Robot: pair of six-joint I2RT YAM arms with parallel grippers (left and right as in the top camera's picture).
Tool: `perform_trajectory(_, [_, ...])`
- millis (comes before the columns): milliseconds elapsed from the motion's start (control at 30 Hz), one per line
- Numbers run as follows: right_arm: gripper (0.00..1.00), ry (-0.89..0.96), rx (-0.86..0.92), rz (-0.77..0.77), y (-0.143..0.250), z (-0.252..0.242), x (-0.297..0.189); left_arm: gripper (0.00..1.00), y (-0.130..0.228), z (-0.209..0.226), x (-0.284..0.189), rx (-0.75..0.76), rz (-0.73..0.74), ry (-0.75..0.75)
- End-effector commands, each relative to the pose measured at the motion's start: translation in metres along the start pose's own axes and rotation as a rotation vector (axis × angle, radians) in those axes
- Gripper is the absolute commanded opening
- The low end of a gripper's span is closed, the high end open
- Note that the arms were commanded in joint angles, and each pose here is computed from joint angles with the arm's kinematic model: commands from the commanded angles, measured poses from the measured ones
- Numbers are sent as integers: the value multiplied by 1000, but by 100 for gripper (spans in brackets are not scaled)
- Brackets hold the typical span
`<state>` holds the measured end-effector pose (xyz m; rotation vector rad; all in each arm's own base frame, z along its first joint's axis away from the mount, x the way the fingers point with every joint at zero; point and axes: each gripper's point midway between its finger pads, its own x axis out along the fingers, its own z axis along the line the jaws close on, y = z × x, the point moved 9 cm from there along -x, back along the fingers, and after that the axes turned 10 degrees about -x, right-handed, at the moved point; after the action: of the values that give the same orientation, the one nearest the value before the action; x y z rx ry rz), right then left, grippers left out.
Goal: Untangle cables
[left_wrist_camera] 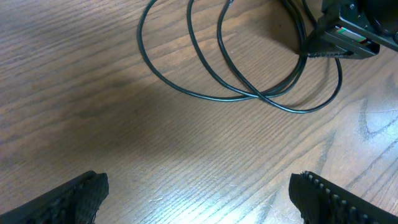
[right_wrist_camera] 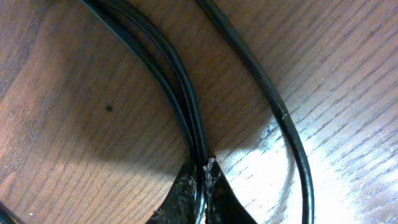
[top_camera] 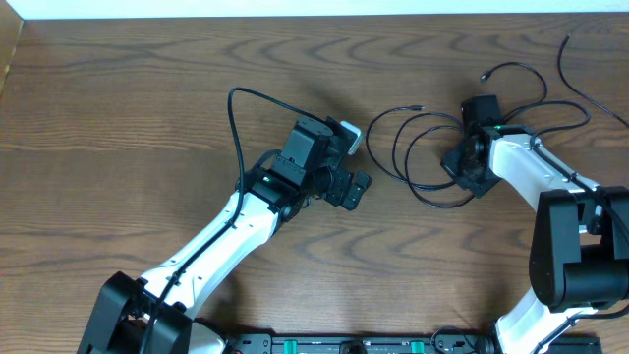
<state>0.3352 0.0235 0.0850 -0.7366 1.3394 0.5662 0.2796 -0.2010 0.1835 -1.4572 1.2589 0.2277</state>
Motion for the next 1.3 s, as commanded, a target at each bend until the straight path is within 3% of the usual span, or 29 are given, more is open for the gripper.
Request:
perform_trajectory(0, [1, 113, -70, 30, 5, -16, 27, 98, -1, 1, 0, -6, 0, -8])
perform_trajectory(133, [1, -19, -113, 0, -12, 2, 0, 98, -1, 1, 0, -6, 0, -9])
perform_trajectory(167, [1, -152, -169, -53, -25, 19, -36, 98, -1, 1, 0, -6, 0, -9])
perform_trajectory(233, [1, -247, -221, -108, -33, 30, -68, 98, -1, 1, 0, -6, 0, -9])
perform_trajectory(433, [1, -384, -284, -268, -36, 29, -158, 98, -1, 1, 0, -5, -1, -8])
perform_trajectory(633, [1, -308, -283, -319, -25, 6, -185, 98, -1, 1, 0, -5, -1, -8])
perform_trajectory(733, [1, -239, -311, -245, -15, -4, -178, 98, -1, 1, 0, -5, -1, -8])
perform_trajectory(800, [20, -206, -314, -190, -9, -8, -170, 98, -1, 1, 0, -6, -1, -8])
perform_trajectory(833, [38, -202, -319, -167, -6, -9, -166, 98, -1, 1, 0, -5, -1, -8])
perform_trajectory(867, [65, -199, -323, -131, 0, -9, -161, 98, -1, 1, 0, -5, -1, -8])
perform_trajectory(900, [99, -197, -321, -94, 7, -9, -153, 98, -1, 1, 0, -5, -2, -8])
perform_trajectory(1100, [99, -205, -271, -35, 32, 0, -112, 98, -2, 1, 0, -4, -8, -7])
perform_trajectory(1267, [99, -293, -56, -3, 51, 9, -76, 99, -2, 1, 0, -4, -8, -7])
